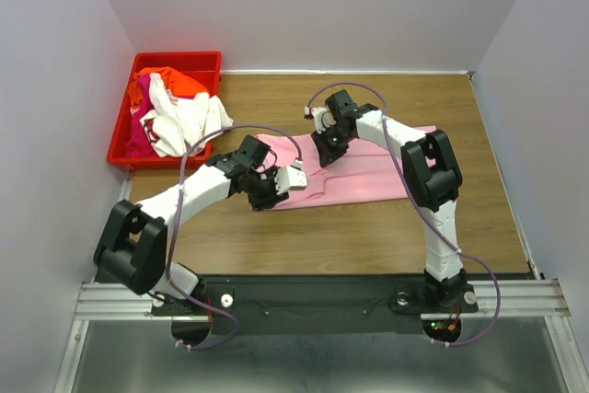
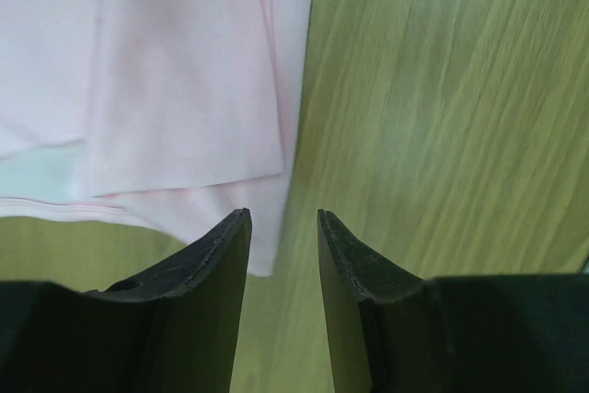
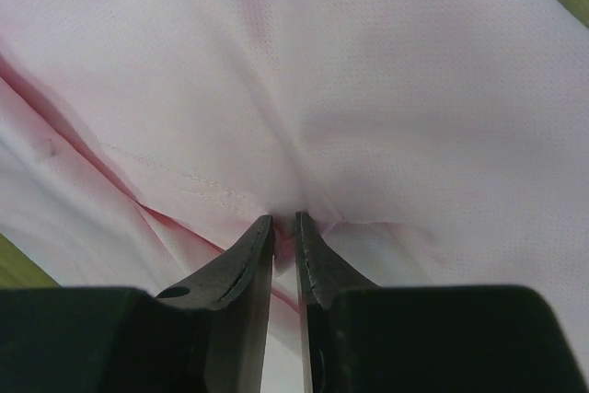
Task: Fold and stack the t-shirts
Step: Fold the tshirt
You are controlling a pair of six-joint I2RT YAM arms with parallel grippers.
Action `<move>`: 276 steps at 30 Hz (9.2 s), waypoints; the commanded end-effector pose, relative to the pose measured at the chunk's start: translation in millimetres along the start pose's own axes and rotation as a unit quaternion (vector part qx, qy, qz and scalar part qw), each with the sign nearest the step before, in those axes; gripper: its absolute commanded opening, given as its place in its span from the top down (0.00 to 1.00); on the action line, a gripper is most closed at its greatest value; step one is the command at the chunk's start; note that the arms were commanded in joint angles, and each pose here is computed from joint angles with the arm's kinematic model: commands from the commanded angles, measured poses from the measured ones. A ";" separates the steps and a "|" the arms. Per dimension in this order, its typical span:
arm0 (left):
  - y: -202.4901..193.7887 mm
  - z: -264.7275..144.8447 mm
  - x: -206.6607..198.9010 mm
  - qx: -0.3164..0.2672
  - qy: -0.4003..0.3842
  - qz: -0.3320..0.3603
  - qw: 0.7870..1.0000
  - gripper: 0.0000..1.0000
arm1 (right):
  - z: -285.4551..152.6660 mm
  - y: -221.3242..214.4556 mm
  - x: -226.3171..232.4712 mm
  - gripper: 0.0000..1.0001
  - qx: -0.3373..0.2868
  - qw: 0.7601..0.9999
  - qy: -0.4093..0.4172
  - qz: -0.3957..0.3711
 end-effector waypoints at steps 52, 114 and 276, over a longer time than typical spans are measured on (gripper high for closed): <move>12.6 32.3 3.0 -0.003 -0.025 0.476 0.879 0.76 | 17.7 -12.1 -0.6 0.80 0.045 0.999 0.014 0.023; 73.7 2.0 239.8 -0.106 0.238 -0.034 0.965 0.68 | -147.9 -113.2 -109.7 0.68 -0.012 0.970 -0.172 0.169; 113.7 -37.1 229.7 -0.185 0.167 -0.185 0.951 0.57 | -140.4 70.4 -42.9 0.06 -0.217 0.974 0.010 0.065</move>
Point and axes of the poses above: each gripper's point midway between its finger pads, its own z axis out along the fingers, its own x axis along the line the jaws close on, y = z × x, the point moved 3 cm from there along -z, back along the fingers, and after that the axes turned 8 degrees about z, right-handed, at the moved point
